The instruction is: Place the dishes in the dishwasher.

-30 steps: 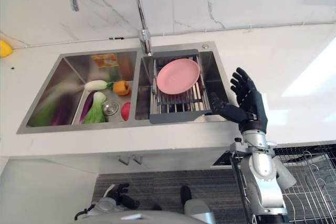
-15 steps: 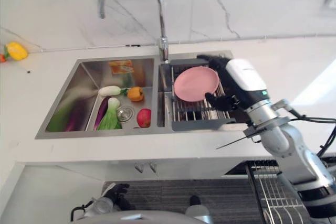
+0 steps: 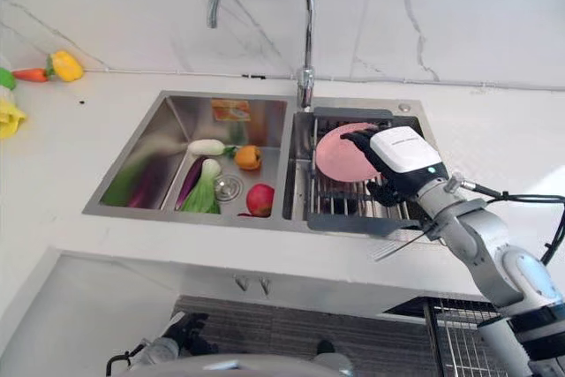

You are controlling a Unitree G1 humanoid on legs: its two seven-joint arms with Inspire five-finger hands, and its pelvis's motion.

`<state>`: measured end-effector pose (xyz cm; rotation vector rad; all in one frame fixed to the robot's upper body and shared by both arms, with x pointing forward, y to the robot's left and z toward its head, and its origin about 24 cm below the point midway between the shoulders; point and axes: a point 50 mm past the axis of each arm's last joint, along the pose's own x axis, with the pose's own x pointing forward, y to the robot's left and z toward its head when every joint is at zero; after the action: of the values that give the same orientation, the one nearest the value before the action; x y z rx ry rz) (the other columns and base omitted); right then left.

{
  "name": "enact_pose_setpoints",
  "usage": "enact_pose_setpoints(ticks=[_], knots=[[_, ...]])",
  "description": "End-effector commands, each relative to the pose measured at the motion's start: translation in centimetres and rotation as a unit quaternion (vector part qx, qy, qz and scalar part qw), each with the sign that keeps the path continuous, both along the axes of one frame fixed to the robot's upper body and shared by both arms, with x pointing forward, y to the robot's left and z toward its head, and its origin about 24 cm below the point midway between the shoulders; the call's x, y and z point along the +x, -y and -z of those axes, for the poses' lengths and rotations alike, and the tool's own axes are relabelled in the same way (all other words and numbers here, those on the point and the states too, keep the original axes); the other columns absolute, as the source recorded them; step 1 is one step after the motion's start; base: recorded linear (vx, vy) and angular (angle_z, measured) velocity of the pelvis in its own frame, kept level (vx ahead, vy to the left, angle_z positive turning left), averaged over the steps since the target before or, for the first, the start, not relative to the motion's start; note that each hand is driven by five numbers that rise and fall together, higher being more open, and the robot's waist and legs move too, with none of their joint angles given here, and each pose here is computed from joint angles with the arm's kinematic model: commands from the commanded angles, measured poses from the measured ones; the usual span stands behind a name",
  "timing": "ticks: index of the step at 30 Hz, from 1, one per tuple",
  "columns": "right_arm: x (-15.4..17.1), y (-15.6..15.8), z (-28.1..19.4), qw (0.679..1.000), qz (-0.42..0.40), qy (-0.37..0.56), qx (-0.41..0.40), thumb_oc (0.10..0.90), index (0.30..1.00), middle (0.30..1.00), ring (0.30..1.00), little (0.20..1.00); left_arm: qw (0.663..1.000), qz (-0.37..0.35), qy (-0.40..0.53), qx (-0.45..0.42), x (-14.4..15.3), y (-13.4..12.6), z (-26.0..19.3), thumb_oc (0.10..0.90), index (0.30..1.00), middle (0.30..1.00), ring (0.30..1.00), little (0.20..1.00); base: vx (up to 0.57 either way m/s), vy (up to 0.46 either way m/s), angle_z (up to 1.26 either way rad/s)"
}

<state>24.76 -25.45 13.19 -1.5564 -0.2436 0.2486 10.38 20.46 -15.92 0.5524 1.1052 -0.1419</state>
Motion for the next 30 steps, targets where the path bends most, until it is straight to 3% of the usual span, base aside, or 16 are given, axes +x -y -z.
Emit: enact_pose_setpoints(ticks=[1,16,22,23,24,30], knots=[[0.9,-0.2,-3.8,0.994,0.002,0.110,-0.006,0.800,0.900,0.900,0.900,0.900,0.999,0.029,-0.024,0.004,-0.2,0.1,0.3,0.800,0.900,0.900,0.900,0.900,0.00,0.000,0.00],[2.8,2.2,-0.1,0.988,0.076,0.096,-0.095,0.800,0.900,0.900,0.900,0.900,0.999,0.018,-0.026,0.009,-1.7,-0.7,0.4,0.800,0.900,0.900,0.900,0.900,-0.01,0.002,0.04],[4.8,3.2,1.0,0.972,0.103,0.127,-0.170,0.800,0.900,0.900,0.900,0.900,0.999,0.017,-0.032,0.025,-2.3,-0.8,0.6,0.800,0.900,0.900,0.900,0.900,-0.02,-0.003,0.13],[5.0,3.1,0.8,0.969,0.101,0.137,-0.178,0.480,0.420,0.420,0.420,0.420,0.999,0.019,-0.033,0.028,-2.3,-0.8,0.6,0.800,0.900,0.900,0.900,0.900,-0.01,-0.001,0.07],[5.1,3.1,0.6,0.966,0.102,0.154,-0.184,0.400,0.300,0.300,0.300,0.300,0.999,0.021,-0.032,0.031,-2.3,-0.8,0.6,0.800,0.900,0.900,0.900,0.900,-0.01,0.001,0.10],[5.4,2.8,-0.3,0.948,0.099,0.225,-0.204,0.400,0.300,0.300,0.300,0.300,0.998,0.027,-0.030,0.043,-2.6,-0.6,0.7,0.800,0.900,0.900,0.900,0.900,-0.01,-0.006,0.14]])
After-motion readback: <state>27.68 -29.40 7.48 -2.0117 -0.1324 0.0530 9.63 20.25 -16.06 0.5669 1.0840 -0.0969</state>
